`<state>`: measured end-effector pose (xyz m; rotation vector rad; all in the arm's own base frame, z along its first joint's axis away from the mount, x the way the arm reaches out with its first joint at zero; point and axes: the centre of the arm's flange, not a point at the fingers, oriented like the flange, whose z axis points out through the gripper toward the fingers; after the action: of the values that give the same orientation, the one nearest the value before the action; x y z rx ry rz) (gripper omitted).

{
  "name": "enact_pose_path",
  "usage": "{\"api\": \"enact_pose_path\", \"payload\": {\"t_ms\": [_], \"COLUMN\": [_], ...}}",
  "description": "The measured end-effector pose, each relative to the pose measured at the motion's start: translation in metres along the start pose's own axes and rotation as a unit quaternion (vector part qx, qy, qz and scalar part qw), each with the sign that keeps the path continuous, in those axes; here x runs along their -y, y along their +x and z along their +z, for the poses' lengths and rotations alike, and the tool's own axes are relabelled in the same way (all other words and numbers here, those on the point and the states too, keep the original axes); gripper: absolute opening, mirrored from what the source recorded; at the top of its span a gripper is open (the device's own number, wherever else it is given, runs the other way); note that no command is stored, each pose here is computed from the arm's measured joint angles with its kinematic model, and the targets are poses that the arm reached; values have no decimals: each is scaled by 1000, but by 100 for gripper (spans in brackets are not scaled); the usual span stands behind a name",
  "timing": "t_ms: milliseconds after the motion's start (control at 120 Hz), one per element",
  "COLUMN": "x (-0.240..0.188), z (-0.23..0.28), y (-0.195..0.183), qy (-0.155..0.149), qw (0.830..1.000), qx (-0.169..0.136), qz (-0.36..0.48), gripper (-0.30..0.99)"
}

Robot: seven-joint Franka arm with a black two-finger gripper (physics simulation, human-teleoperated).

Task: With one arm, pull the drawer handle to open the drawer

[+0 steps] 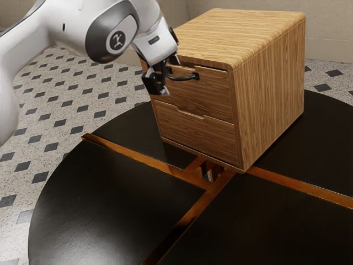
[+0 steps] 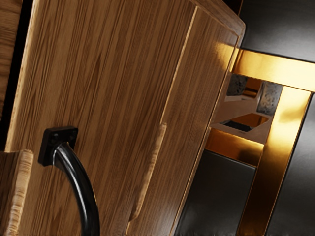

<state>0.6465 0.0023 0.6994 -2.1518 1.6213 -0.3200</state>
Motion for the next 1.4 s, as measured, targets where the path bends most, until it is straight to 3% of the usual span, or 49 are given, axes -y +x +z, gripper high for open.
{"api": "enact_pose_path", "payload": {"t_ms": [533,1075,1283,1400], "x": [5,1,-7,-9], "z": [27,64,56,49], "y": [3,-5,-8,-12], "qy": [1,-26,-31,-36], "qw": [1000,1000,999,999], "qx": [-3,12,16,20], "qz": [1,-2,-3,-5], "gripper": [67,70,61,64]}}
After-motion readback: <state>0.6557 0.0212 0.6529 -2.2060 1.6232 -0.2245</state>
